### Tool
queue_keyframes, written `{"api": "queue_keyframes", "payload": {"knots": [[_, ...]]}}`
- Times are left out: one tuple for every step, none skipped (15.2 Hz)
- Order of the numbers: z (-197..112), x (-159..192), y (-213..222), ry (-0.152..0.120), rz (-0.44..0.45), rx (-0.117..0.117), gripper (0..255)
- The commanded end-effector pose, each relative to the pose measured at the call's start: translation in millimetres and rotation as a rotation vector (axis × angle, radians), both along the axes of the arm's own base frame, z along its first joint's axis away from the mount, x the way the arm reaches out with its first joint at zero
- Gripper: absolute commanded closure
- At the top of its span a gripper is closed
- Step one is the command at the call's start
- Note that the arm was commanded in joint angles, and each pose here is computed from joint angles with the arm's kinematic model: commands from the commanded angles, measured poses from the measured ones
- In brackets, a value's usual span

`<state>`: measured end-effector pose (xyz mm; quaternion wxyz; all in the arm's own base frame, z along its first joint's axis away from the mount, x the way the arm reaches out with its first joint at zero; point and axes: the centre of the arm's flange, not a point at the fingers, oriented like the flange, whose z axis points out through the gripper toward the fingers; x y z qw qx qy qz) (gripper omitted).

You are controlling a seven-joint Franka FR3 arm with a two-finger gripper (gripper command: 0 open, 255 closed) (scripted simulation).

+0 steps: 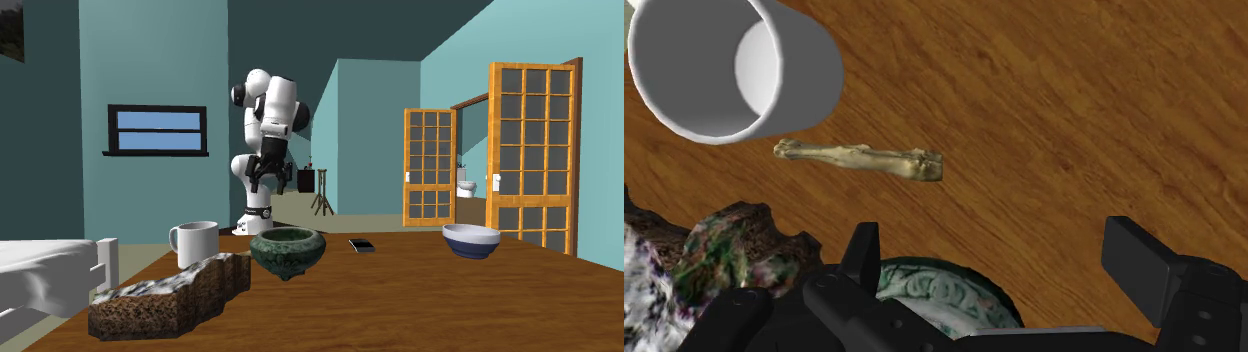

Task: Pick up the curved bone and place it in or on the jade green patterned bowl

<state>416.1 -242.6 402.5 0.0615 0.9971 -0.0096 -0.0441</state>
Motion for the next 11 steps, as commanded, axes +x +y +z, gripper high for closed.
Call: {"api": "queue_keyframes", "payload": {"knots": [[-9.9,1.7,-9.3,0.003,-0.006,-0.003,0],[-15.1,1.2,-10.0,0.003,-0.006,-0.003,0],[-20.3,0.7,-10.6,0.003,-0.006,-0.003,0],[-25.5,0.3,-11.3,0.003,-0.006,-0.003,0],[-30.7,-0.2,-11.9,0.003,-0.006,-0.003,0],[-35.9,-0.7,-12.6,0.003,-0.006,-0.003,0],[-44.2,-1.5,-13.6,0.003,-0.006,-0.003,0],[-44.1,-1.5,-13.6,0.003,-0.006,-0.003,0],[-44.2,-1.5,-13.6,0.003,-0.006,-0.003,0],[-44.2,-1.5,-13.6,0.003,-0.006,-0.003,0],[-44.2,-1.5,-13.6,0.003,-0.006,-0.003,0]]}}
